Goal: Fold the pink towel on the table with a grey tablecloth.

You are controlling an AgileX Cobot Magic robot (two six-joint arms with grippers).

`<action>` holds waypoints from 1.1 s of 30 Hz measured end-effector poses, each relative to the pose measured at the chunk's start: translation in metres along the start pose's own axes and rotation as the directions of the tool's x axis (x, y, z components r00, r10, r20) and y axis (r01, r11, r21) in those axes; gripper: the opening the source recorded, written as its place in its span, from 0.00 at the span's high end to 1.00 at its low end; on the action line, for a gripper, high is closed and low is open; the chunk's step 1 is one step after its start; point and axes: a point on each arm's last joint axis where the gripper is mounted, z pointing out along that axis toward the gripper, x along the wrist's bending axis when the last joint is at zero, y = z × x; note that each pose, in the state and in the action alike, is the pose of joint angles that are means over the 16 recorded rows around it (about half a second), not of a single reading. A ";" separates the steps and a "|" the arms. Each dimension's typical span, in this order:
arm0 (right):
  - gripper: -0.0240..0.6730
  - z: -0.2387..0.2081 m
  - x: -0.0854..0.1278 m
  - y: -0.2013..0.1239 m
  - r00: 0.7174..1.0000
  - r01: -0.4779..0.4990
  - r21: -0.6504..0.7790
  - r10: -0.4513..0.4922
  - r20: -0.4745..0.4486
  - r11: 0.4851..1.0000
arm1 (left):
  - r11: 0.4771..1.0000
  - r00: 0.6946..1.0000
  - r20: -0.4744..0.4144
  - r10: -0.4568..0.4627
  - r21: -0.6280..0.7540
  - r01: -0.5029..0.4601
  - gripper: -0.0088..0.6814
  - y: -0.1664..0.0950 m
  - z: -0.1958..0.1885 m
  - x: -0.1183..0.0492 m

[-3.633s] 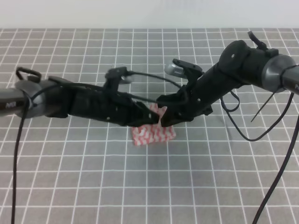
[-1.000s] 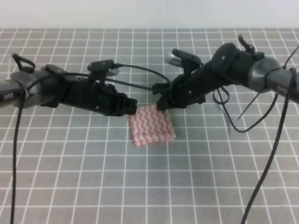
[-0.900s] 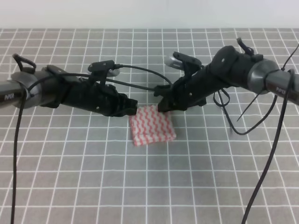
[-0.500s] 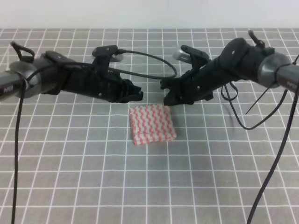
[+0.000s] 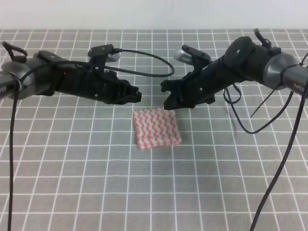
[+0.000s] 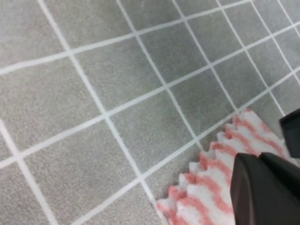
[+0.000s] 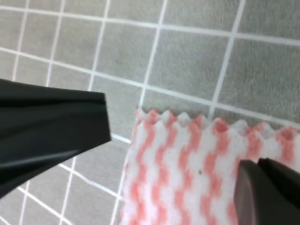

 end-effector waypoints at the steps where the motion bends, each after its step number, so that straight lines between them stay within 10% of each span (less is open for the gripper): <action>1: 0.99 0.001 0.000 0.000 1.000 -0.001 0.001 0.001 0.000 1.000 | 1.000 1.000 0.001 -0.002 0.000 0.002 0.99 0.000 0.000 0.000; 33: 0.99 -0.016 0.001 -0.001 0.992 -0.052 0.021 0.049 0.114 0.998 | 1.000 0.999 0.036 0.010 0.013 -0.010 0.99 0.001 -0.008 -0.002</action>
